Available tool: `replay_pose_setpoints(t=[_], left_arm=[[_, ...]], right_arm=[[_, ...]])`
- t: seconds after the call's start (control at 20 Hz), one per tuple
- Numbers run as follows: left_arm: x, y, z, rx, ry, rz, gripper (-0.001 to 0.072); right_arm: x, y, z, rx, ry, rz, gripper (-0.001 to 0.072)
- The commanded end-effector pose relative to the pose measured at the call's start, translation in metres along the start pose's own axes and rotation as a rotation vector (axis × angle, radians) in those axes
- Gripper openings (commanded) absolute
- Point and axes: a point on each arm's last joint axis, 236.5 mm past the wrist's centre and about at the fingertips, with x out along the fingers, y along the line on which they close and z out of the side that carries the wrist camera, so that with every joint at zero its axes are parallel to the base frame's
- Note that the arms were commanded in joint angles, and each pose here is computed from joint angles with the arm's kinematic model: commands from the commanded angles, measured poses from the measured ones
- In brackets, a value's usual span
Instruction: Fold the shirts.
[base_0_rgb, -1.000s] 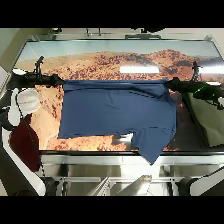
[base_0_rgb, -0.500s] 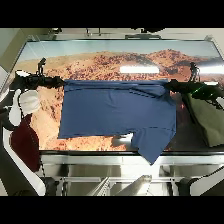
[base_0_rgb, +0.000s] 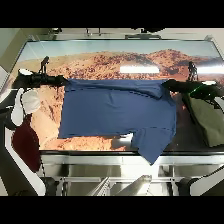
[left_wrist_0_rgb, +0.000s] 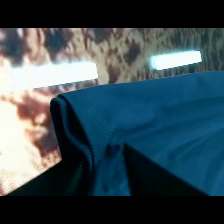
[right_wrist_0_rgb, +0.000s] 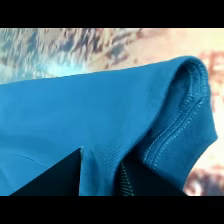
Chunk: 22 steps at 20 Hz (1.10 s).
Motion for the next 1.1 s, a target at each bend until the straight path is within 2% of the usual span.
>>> replay_pose_setpoints(t=[0.0, 0.05, 0.1, 0.2, 0.25, 0.3, 0.4, 0.6, 0.85, 1.05], left_arm=[[-0.014, -0.017, 0.011, 0.007, 0.011, -0.034, 0.0454], [-0.024, -0.023, 0.017, 0.011, 0.011, -0.044, 0.0593], [-0.036, -0.029, 0.021, 0.003, 0.007, -0.046, 0.0665], [-0.067, -0.031, 0.025, -0.045, -0.007, -0.022, 0.0666], [-0.085, -0.027, 0.020, -0.083, 0.006, 0.007, 0.0666], [-0.103, -0.024, 0.010, -0.124, 0.040, 0.041, 0.0666], [-0.142, -0.020, -0.018, -0.216, 0.134, 0.111, 0.0665], [-0.178, -0.034, -0.094, -0.386, 0.281, 0.145, 0.0664], [-0.154, -0.056, -0.239, -0.542, 0.432, 0.166, 0.0665], [-0.133, -0.061, -0.299, -0.599, 0.465, 0.171, 0.0664]], right_arm=[[-0.007, -0.002, 0.006, 0.046, -0.013, -0.012, 0.0271], [-0.015, -0.005, 0.010, 0.062, -0.013, -0.032, 0.0271], [-0.025, -0.008, 0.012, 0.078, -0.008, -0.057, 0.0271], [-0.055, -0.017, 0.015, 0.119, 0.020, -0.135, 0.0268], [-0.076, -0.018, 0.016, 0.136, 0.039, -0.170, 0.0229], [-0.099, -0.014, 0.015, 0.146, 0.062, -0.192, 0.0137], [-0.139, 0.007, 0.014, 0.156, 0.100, -0.200, 0.0010], [-0.187, 0.058, -0.003, 0.117, 0.154, -0.206, 0.0013], [-0.211, 0.095, -0.100, 0.176, 0.216, -0.185, 0.0014], [-0.218, 0.119, -0.147, 0.200, 0.197, -0.144, 0.0014]])
